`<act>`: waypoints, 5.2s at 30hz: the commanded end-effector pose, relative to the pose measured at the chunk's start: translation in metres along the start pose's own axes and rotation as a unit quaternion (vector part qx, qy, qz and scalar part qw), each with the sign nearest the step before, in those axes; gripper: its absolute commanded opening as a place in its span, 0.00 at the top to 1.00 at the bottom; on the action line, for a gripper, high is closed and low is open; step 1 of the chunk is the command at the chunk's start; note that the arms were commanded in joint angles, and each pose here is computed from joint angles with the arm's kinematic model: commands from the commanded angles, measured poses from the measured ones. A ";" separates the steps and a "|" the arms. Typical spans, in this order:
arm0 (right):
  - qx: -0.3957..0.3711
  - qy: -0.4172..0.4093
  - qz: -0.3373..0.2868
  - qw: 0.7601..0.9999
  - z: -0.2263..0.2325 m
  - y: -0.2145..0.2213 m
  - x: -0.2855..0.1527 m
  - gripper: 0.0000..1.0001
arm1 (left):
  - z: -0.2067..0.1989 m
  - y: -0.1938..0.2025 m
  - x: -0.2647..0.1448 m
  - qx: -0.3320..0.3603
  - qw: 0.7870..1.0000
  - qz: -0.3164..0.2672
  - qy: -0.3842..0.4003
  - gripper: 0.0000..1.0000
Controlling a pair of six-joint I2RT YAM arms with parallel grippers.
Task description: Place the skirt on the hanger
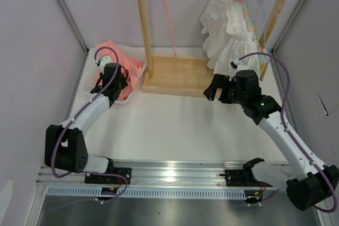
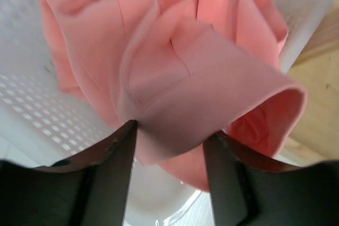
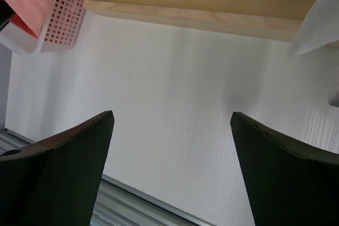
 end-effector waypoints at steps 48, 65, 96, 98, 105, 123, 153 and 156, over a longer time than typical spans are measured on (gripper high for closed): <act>-0.048 -0.039 -0.081 0.995 0.040 -0.044 -0.038 0.01 | -0.204 -0.077 -0.272 0.147 0.866 -0.076 0.472 1.00; -0.037 0.003 0.008 0.999 0.023 0.025 -0.006 0.05 | -0.220 0.115 -0.171 0.216 0.850 0.176 0.447 0.52; -0.005 0.094 0.026 0.995 0.071 0.053 0.069 0.08 | -0.045 0.134 -0.138 0.163 0.961 0.112 0.191 0.45; -0.001 0.095 0.025 0.995 0.070 0.054 0.070 0.08 | -0.042 0.140 -0.135 0.171 0.960 0.113 0.190 0.45; 0.005 0.103 0.049 0.993 0.069 0.066 0.080 0.09 | -0.050 0.151 -0.117 0.188 0.961 0.092 0.180 0.45; 0.013 0.127 0.079 0.989 0.034 0.085 0.097 0.41 | -0.093 0.143 -0.090 0.224 0.957 0.044 0.178 0.44; 0.005 -0.424 -0.185 0.886 0.035 -0.054 -0.057 1.00 | -0.080 -0.005 -0.213 -0.211 0.570 0.210 0.765 1.00; 0.040 -0.478 -0.192 0.856 0.048 -0.069 -0.079 1.00 | -0.086 -0.027 -0.223 -0.212 0.558 0.167 0.785 1.00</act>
Point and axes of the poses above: each gripper's point midway between its finger pads, its own x axis out along the fingers, its own z axis along the line the jaws close on, y = z × x, the point moved 6 cm from there along -x, back along the fingers, and after that the axes turned 8 degrees about -x, right-handed, at the moved point
